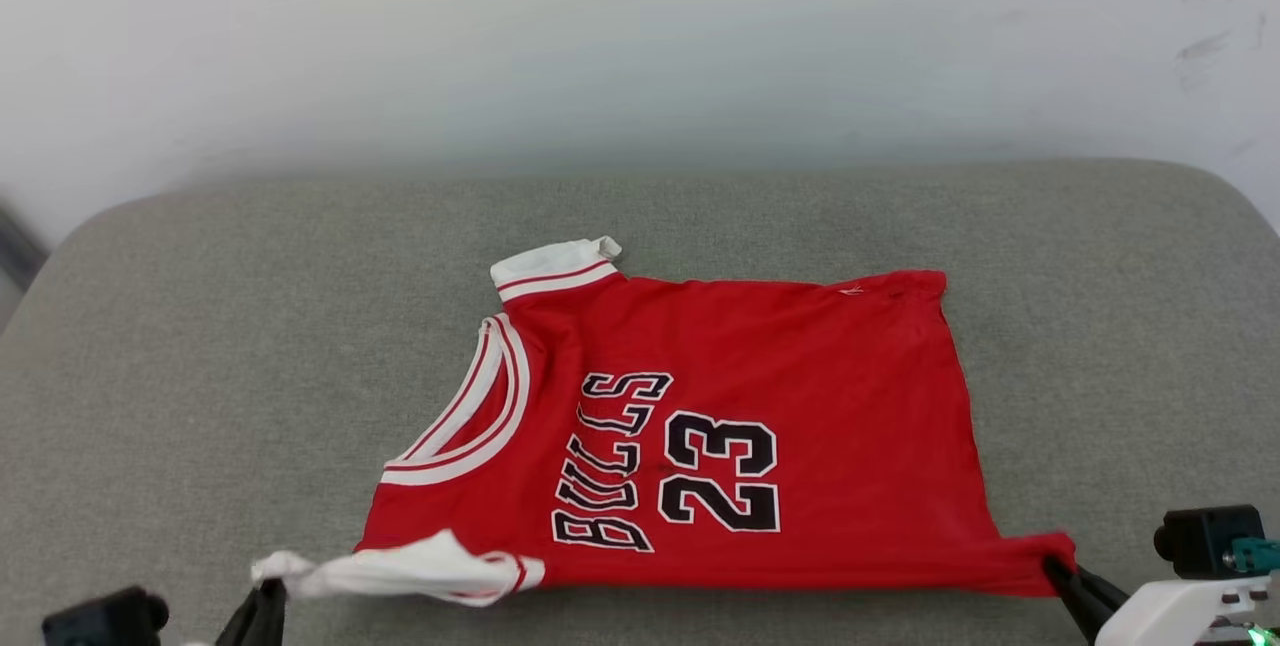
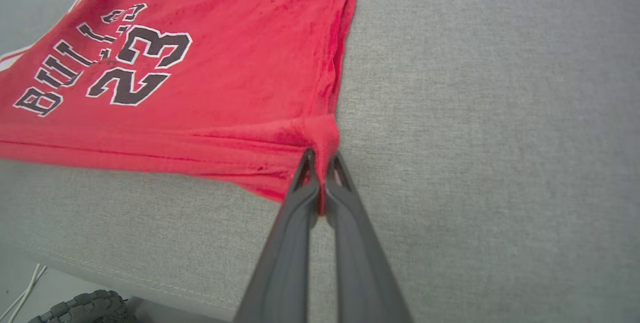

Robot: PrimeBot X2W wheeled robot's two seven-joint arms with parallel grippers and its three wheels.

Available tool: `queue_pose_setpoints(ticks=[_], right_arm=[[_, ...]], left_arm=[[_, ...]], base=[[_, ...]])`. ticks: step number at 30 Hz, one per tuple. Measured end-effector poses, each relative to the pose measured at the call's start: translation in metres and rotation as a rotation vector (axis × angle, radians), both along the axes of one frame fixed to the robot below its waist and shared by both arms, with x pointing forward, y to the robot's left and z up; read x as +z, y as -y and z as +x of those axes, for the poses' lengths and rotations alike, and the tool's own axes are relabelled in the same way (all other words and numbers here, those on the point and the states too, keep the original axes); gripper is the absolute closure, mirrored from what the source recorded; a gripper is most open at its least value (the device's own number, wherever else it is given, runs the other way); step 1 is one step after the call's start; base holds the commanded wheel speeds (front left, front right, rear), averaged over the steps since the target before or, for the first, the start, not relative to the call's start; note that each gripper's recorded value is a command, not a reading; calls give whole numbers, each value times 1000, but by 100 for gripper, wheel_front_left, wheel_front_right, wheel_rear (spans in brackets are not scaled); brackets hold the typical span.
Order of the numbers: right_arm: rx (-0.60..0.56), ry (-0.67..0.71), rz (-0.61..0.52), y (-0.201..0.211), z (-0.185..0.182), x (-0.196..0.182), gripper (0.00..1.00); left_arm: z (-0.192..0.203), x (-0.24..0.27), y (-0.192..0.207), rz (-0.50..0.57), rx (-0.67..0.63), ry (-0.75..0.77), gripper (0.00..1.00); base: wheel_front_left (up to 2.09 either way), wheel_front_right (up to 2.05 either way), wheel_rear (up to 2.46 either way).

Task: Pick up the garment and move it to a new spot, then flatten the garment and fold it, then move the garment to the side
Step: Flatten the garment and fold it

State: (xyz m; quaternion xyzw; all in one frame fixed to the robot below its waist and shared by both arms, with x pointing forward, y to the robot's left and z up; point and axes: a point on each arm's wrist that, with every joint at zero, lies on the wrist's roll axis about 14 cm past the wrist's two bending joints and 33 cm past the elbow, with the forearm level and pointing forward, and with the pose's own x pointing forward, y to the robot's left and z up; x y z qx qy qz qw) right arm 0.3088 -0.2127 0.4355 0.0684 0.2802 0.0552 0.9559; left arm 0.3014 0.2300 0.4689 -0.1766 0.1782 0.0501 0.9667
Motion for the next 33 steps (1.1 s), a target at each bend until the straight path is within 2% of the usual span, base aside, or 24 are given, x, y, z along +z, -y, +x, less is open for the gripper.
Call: queue_pose_setpoints(ticks=[3, 12, 21, 22, 23, 24, 25, 26, 27, 33], right_arm=[[0, -24, -6, -2, 6, -1, 100], [49, -76, -30, -13, 60, -14, 100], [83, -126, -45, -20, 98, -46, 100], [85, -136, -46, -20, 100, -50, 92], [86, -139, -46, -20, 102, -54, 72], [85, -139, -45, -20, 104, -57, 52], [82, -139, -44, -20, 105, -60, 0], [83, -135, -43, -20, 107, -61, 0], [83, -129, -41, -21, 108, -62, 0], [76, -62, -15, -25, 109, -58, 0]], left_arm=[[19, 9, 10, -6, -48, 33, 100], [93, -1, 38, -13, -167, 52, 100], [131, -46, 47, -36, -186, -33, 100], [132, -53, 49, -41, -192, -48, 100], [133, -60, 51, -49, -193, -67, 100], [133, -66, 54, -59, -201, -87, 86], [131, -74, 57, -71, -206, -115, 58], [130, -80, 59, -81, -209, -132, 9], [130, -83, 59, -84, -208, -141, 0], [129, -84, 57, -99, -199, -143, 0]], base=[[0, 0, 0], [0, 0, 0], [0, 0, 0], [0, 0, 0], [0, 0, 0], [0, 0, 0], [0, 0, 0], [0, 0, 0], [0, 0, 0], [0, 0, 0]])
